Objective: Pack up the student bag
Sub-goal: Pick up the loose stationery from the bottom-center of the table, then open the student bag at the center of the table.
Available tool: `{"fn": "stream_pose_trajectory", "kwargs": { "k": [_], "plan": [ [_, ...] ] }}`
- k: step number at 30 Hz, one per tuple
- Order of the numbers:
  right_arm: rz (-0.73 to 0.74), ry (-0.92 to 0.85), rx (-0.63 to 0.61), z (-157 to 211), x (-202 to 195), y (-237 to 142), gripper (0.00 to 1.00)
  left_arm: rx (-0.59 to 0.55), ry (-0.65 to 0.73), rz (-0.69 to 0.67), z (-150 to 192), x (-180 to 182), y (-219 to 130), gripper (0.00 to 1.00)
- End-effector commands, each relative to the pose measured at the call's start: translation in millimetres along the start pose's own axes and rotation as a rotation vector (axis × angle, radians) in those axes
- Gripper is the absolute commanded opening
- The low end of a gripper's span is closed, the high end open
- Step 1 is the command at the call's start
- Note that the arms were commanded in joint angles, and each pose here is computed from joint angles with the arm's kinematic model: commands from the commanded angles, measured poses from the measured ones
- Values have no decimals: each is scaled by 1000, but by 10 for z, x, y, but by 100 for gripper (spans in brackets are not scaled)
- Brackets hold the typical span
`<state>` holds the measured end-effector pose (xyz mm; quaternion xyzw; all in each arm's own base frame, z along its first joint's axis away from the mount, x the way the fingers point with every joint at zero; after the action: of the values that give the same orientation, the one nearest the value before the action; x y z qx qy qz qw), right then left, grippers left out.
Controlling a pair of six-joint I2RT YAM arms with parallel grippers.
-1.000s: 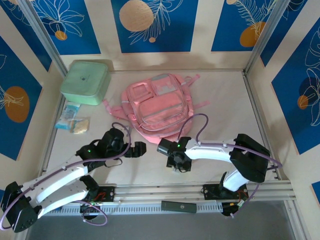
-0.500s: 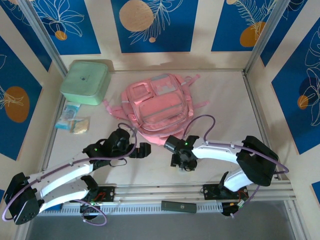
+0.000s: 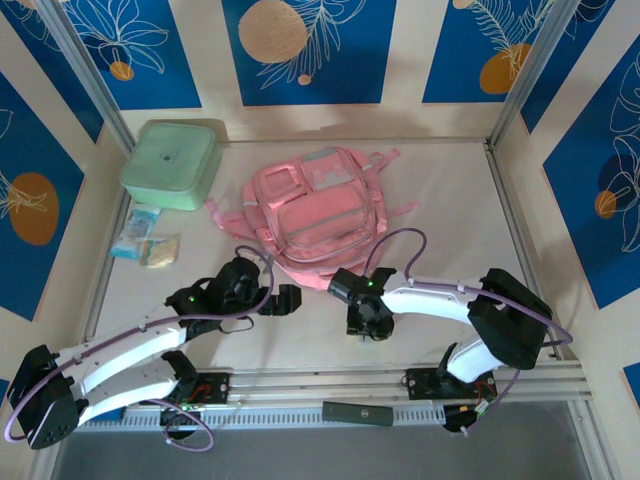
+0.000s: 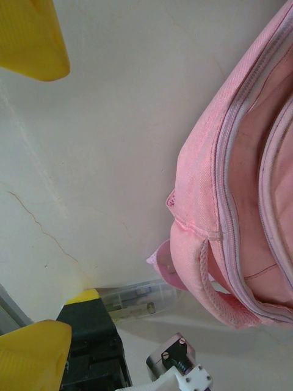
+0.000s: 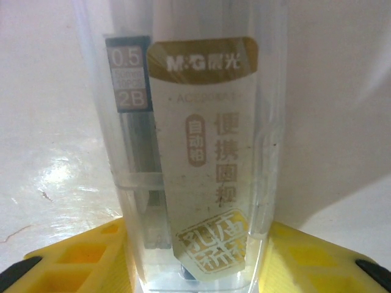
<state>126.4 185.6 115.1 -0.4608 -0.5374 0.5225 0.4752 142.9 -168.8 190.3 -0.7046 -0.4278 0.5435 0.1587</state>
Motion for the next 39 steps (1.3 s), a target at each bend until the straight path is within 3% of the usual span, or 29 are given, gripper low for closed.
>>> {"fn": "stream_pose_trajectory", "kwargs": {
  "k": [1,8,19,27,33,39],
  "plan": [
    [-59,-11,-41,-36,3,-21,43,-18,4,20,-23,-56,-7,100],
    [-94,-11,-64,-43,-101,-74,41,-20,22,15,-72,-124,23,99],
    [-172,29,-115,-3,-410,-231,41,-62,227,-120,-435,-394,135,99],
    [-223,52,-135,-29,-571,-308,41,-55,238,-124,-552,-467,294,99],
    [-312,69,-133,-142,-607,-362,41,-136,502,-172,-884,-675,287,99],
    [-300,63,-163,-231,-675,-529,41,-48,780,-158,-1110,-846,646,99]
  ]
}}
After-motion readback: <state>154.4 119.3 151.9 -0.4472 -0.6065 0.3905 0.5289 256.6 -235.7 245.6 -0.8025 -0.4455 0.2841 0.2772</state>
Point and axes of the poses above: each hand's point on the last joint's axis, 136 mm out from that joint toward the fingers, its own y axis out along the fingers, its own x axis along the line the jaws close on, z = x × y, the point moved 10 cm from there along -y, back along the fingers, and after that the axes turned 15 degrees about -y, right-handed, at the moved point
